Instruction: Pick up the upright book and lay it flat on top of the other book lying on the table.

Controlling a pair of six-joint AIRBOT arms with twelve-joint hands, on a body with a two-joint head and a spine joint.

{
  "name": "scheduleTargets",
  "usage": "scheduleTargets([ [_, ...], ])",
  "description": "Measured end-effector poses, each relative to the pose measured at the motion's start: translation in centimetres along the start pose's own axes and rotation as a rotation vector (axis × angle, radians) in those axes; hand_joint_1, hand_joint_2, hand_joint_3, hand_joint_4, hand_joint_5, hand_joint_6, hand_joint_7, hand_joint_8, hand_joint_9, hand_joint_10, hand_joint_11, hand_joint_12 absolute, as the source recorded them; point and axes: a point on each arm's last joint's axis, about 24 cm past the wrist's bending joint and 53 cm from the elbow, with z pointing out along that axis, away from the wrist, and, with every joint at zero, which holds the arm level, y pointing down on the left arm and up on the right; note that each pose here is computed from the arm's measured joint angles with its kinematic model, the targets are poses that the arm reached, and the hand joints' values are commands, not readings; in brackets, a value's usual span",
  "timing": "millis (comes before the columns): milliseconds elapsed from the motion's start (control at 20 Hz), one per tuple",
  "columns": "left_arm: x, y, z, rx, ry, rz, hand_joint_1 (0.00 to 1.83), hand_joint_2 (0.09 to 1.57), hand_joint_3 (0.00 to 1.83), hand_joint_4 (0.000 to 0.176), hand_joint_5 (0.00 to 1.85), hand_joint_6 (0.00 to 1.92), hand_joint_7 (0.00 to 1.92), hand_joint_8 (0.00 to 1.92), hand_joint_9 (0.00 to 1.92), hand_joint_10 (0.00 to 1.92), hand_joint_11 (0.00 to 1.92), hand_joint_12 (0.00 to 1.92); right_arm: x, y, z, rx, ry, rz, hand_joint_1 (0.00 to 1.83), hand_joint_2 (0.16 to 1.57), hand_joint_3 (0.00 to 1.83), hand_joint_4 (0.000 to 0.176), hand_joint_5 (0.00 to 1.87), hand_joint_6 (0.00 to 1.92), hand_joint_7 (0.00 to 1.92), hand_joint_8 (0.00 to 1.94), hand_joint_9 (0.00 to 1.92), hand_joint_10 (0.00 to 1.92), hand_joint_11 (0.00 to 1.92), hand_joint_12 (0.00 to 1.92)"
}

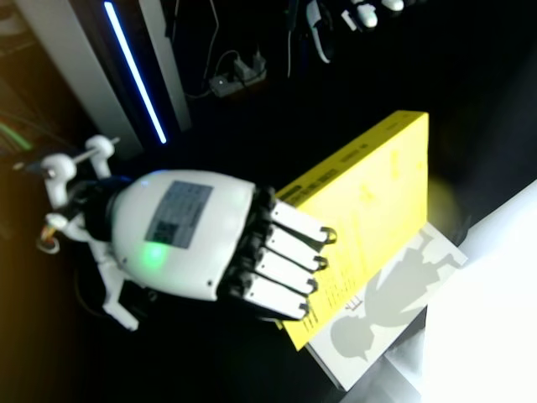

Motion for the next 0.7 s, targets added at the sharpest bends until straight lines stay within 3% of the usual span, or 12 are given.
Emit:
scheduleTargets([
  [50,0.0,0.0,0.0,0.000,0.000,-0.001,0.71,1.16,0.01,0.064,0.18,0.00,0.08,0.01,0.00,0.00,0.00,0.00,0.1,-0.5,0.0,0.012,0.005,-0.004,1.35,1.24,0.00,0.000,0.51,1.39,0.84,1.26,0.77,1.55,0.72,1.75],
  [100,0.0,0.0,0.0,0.000,0.000,0.000,0.72,1.16,0.01,0.075,0.18,0.00,0.09,0.01,0.00,0.00,0.00,0.00,0.1,-0.5,0.0,0.016,0.007,-0.002,1.34,1.24,0.00,0.000,0.51,1.40,0.84,1.25,0.76,1.59,0.73,1.76],
  [200,0.0,0.0,0.0,0.000,0.000,0.000,0.65,1.17,0.01,0.074,0.18,0.00,0.09,0.01,0.00,0.00,0.00,0.00,0.7,-0.7,-0.1,0.014,0.012,-0.002,1.33,1.27,0.00,0.000,0.51,1.35,0.77,1.41,0.69,1.69,0.74,1.86],
  [250,0.0,0.0,0.0,0.000,0.000,0.000,0.64,1.18,0.01,0.072,0.17,0.00,0.09,0.01,0.00,0.00,0.00,0.00,1.0,-0.7,0.0,0.012,0.015,-0.001,1.22,1.29,0.00,0.000,0.55,1.35,0.79,1.57,0.85,1.74,0.79,1.91],
  [300,0.0,0.1,0.0,-0.003,0.001,0.000,0.63,1.19,0.01,0.063,0.17,0.00,0.09,0.01,0.00,0.00,0.00,0.00,1.1,-1.0,0.2,0.016,0.012,0.005,1.30,1.30,0.00,0.000,0.52,1.35,0.71,1.62,0.68,1.72,0.77,1.92],
  [350,0.0,0.0,0.0,-0.002,0.000,0.000,0.63,1.19,0.01,0.055,0.17,0.00,0.08,0.00,0.00,0.00,0.00,0.00,1.2,-1.0,0.4,0.018,0.011,0.008,1.19,1.32,0.01,0.000,0.53,1.41,0.73,1.71,0.84,1.82,0.83,1.92],
  [400,0.0,0.0,0.0,0.000,0.000,0.000,0.63,1.19,0.01,0.059,0.17,0.00,0.09,0.00,0.00,0.00,0.00,0.00,1.3,-1.4,0.4,0.028,0.012,0.013,1.17,1.33,0.01,0.000,0.50,1.48,0.75,1.69,0.89,1.78,0.82,1.92],
  [450,0.0,0.0,0.0,-0.001,0.000,0.000,0.65,1.19,0.01,0.054,0.17,0.00,0.09,0.00,0.00,0.00,0.00,0.00,1.3,-1.6,0.4,0.032,0.009,0.017,1.14,1.34,0.03,0.000,0.48,1.55,0.70,1.79,0.98,1.89,0.91,1.92],
  [550,0.0,0.2,0.0,-0.008,0.000,0.000,0.61,1.19,0.01,0.072,0.16,0.00,0.09,0.00,0.00,0.00,0.00,0.00,1.3,-1.9,0.6,0.039,0.007,0.018,1.18,1.29,0.02,0.000,0.57,1.40,0.78,1.65,0.98,1.81,0.85,1.92],
  [600,0.0,0.2,0.0,-0.007,0.001,0.000,0.63,1.19,0.00,0.082,0.15,0.00,0.09,0.00,0.00,0.00,0.00,0.00,1.2,-2.2,0.8,0.046,0.002,0.021,1.18,1.30,0.03,0.000,0.55,1.45,0.76,1.68,0.93,1.87,0.82,1.92],
  [700,0.0,0.1,0.0,-0.003,0.000,0.000,0.66,1.18,0.00,0.064,0.17,0.01,0.09,0.00,0.00,0.00,0.00,0.00,1.1,-2.7,0.9,0.061,-0.002,0.029,1.19,1.27,0.03,0.000,0.59,1.38,0.79,1.63,0.93,1.82,0.83,1.92],
])
